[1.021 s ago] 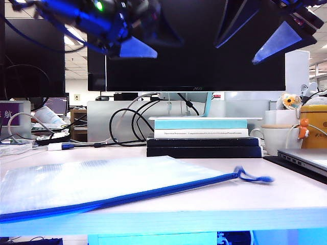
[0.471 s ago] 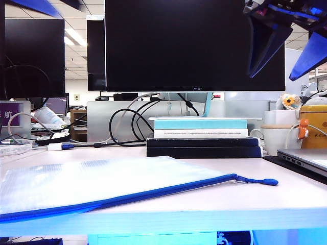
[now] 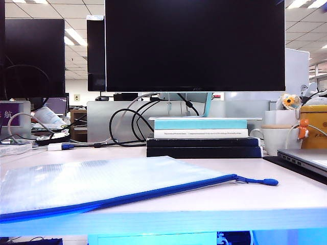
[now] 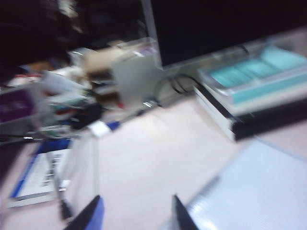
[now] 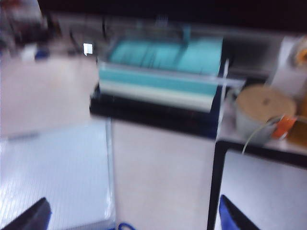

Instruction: Pick up the transparent plastic file bag with a blue zipper and close its zipper.

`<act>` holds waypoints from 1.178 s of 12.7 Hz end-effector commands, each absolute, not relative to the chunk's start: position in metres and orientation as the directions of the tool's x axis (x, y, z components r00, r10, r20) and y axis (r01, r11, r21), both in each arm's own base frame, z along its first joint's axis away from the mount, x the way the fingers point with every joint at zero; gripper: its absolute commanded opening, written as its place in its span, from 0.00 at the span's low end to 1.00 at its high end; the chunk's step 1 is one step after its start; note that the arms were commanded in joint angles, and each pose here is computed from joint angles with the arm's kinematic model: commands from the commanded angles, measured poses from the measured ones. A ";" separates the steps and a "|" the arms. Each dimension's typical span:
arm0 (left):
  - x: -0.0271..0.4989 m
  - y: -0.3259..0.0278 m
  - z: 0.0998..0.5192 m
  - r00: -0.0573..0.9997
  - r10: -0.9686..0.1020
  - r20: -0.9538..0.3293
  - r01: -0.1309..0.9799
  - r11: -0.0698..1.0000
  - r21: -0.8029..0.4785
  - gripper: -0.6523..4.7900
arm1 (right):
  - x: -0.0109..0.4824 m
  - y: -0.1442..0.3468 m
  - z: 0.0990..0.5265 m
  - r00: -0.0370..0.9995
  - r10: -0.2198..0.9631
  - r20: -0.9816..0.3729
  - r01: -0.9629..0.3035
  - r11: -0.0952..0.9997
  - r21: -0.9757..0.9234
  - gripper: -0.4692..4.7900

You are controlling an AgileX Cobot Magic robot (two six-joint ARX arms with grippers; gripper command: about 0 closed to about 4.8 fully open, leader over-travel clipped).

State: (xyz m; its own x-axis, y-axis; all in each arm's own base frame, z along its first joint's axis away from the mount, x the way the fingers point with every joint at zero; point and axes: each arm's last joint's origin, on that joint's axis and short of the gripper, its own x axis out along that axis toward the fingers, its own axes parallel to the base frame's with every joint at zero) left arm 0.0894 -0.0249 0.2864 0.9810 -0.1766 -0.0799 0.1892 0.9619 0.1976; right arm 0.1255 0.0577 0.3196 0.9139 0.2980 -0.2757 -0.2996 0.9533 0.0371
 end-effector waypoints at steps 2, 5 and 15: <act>0.076 -0.020 0.255 0.990 -0.144 -0.005 0.144 0.986 0.089 0.32 | 0.078 0.035 0.221 0.912 0.319 0.256 -0.353 0.931 0.096 0.81; 0.087 -0.023 0.227 0.986 -0.167 -0.007 0.167 0.986 -0.011 0.21 | 0.092 0.032 0.178 0.959 0.250 0.130 -0.260 0.963 0.070 0.09; 0.105 -0.004 0.167 0.999 -0.046 -0.001 0.046 0.998 -0.046 0.11 | 0.098 0.004 0.169 0.990 0.134 0.038 -0.137 0.987 0.081 0.09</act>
State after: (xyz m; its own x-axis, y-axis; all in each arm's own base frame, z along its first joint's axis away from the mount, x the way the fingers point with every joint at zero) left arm 0.1047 -0.0061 0.1643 0.9989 -0.0377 -0.0269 0.0368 0.9988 -0.0334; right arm 0.0972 0.0041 0.1720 0.9848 0.1644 0.0565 -0.1683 0.9831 0.0725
